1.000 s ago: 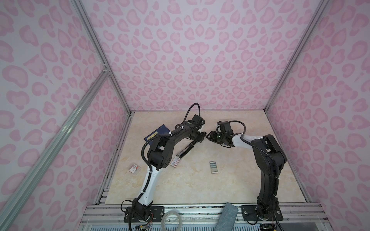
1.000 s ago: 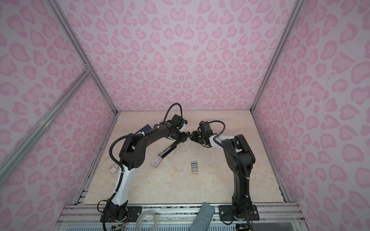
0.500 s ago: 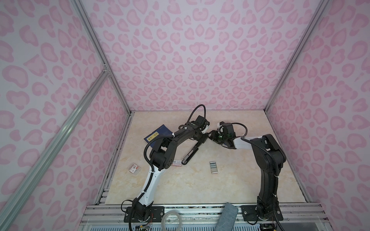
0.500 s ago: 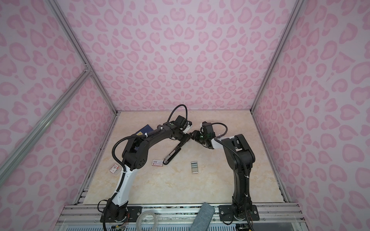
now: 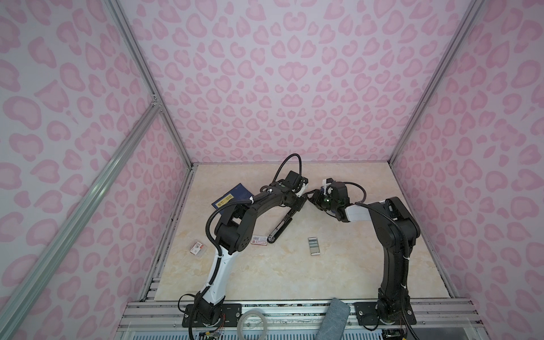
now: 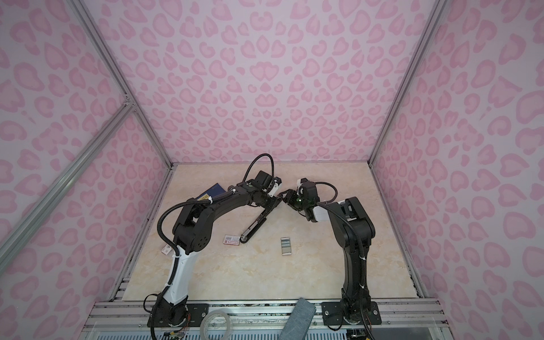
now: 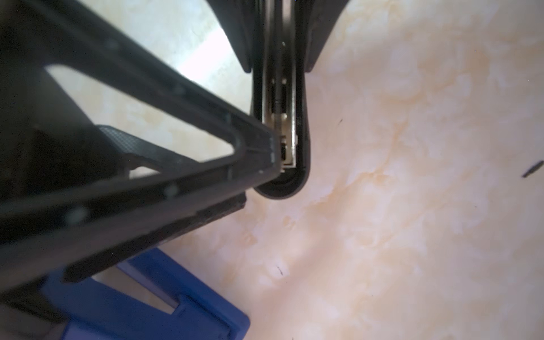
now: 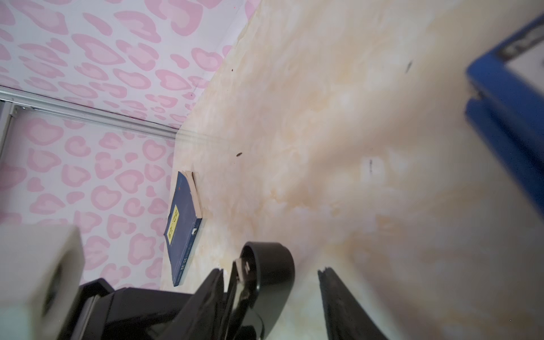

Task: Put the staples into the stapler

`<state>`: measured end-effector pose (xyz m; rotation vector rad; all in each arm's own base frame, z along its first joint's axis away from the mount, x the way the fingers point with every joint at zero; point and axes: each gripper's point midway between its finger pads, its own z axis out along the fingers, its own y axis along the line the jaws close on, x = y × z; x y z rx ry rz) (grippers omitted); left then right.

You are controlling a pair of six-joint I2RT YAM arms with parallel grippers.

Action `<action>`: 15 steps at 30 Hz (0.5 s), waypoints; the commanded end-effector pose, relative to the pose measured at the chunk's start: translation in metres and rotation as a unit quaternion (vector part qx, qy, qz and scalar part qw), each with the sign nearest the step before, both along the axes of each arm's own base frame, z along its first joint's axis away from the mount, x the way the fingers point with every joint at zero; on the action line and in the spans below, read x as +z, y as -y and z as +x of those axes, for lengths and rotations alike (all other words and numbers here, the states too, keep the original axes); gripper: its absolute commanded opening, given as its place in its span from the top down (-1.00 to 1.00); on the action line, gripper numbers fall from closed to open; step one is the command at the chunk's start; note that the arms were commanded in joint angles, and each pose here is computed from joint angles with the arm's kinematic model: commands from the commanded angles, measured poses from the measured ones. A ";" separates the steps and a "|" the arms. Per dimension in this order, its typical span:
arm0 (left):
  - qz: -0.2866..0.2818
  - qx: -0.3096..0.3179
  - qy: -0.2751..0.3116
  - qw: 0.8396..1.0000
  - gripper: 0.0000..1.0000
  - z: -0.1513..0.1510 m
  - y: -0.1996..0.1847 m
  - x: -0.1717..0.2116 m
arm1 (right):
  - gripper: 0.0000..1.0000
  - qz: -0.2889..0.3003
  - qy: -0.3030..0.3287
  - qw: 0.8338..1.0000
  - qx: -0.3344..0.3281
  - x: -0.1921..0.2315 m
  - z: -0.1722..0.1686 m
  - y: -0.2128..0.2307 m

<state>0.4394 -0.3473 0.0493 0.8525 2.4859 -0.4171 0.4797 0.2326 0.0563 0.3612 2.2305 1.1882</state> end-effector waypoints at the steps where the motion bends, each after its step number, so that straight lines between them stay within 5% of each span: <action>1: -0.037 -0.002 0.023 0.999 0.64 0.006 0.011 0.021 | -0.11 0.028 0.015 0.999 0.009 0.009 0.003 -0.008; 15: -0.050 -0.018 0.024 0.998 0.48 -0.005 0.023 0.022 | 0.03 0.080 0.029 0.996 0.018 0.017 0.010 -0.020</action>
